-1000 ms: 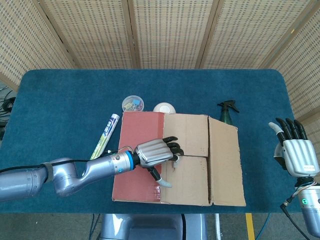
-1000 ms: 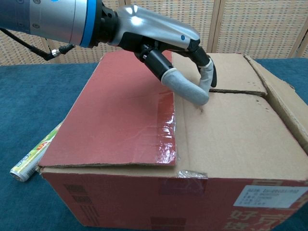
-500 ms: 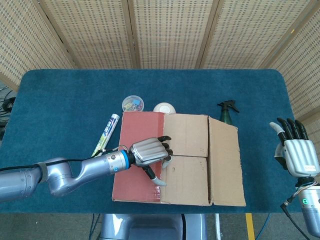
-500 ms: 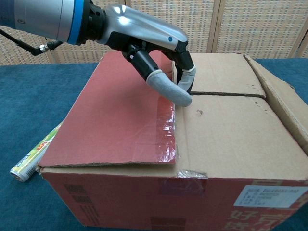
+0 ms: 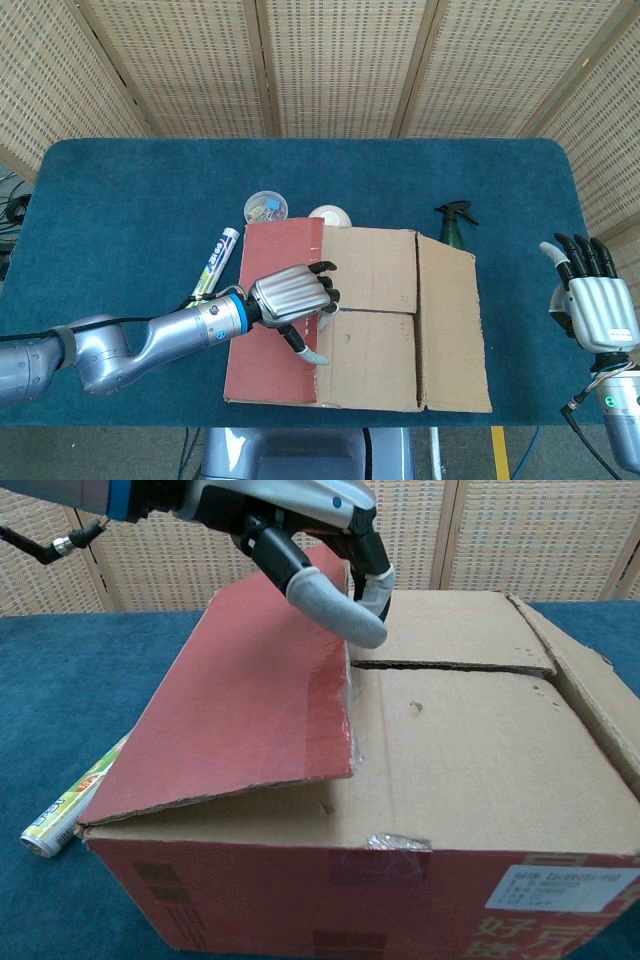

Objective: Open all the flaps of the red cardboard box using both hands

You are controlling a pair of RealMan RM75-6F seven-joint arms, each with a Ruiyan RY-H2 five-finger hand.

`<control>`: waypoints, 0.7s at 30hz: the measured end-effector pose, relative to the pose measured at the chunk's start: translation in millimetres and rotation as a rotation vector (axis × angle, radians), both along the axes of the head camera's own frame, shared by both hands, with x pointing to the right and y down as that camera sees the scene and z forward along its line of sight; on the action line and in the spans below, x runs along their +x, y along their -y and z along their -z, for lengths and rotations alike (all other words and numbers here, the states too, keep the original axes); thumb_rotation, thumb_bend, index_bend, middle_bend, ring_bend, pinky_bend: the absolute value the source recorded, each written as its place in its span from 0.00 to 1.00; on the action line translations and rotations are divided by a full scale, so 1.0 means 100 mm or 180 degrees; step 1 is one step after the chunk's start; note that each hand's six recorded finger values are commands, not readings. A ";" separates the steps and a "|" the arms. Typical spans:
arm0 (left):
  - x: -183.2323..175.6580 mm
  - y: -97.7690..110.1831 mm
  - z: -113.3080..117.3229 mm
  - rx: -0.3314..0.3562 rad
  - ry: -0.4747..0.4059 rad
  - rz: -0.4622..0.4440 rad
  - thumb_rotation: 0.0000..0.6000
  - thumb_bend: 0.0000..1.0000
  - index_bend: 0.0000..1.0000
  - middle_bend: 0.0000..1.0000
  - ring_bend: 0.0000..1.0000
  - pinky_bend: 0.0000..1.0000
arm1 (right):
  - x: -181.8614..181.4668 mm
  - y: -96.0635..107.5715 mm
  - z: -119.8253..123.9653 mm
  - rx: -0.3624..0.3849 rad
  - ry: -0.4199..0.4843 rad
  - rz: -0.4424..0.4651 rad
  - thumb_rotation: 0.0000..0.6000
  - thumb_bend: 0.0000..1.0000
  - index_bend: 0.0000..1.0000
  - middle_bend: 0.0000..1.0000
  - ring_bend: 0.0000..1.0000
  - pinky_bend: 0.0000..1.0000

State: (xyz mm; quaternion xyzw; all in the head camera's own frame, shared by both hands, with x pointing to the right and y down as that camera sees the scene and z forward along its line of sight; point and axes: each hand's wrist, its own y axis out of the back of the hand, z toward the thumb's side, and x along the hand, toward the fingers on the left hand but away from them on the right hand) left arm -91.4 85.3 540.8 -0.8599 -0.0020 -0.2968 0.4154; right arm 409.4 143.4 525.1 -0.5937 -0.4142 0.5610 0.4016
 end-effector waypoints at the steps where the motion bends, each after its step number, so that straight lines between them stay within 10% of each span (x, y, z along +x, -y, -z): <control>1: -0.02 0.01 0.02 0.0017 -0.0003 0.0010 0.31 0.13 0.56 0.39 0.30 0.08 | 0.00 0.00 0.00 -0.0003 0.0001 0.0003 1.00 0.90 0.15 0.09 0.00 0.01; 21: -0.54 0.23 0.49 0.0247 -0.0094 0.0324 0.32 0.12 0.57 0.39 0.30 0.08 | -0.05 0.04 -0.05 -0.0043 0.0032 0.0028 1.00 0.90 0.15 0.09 0.00 0.01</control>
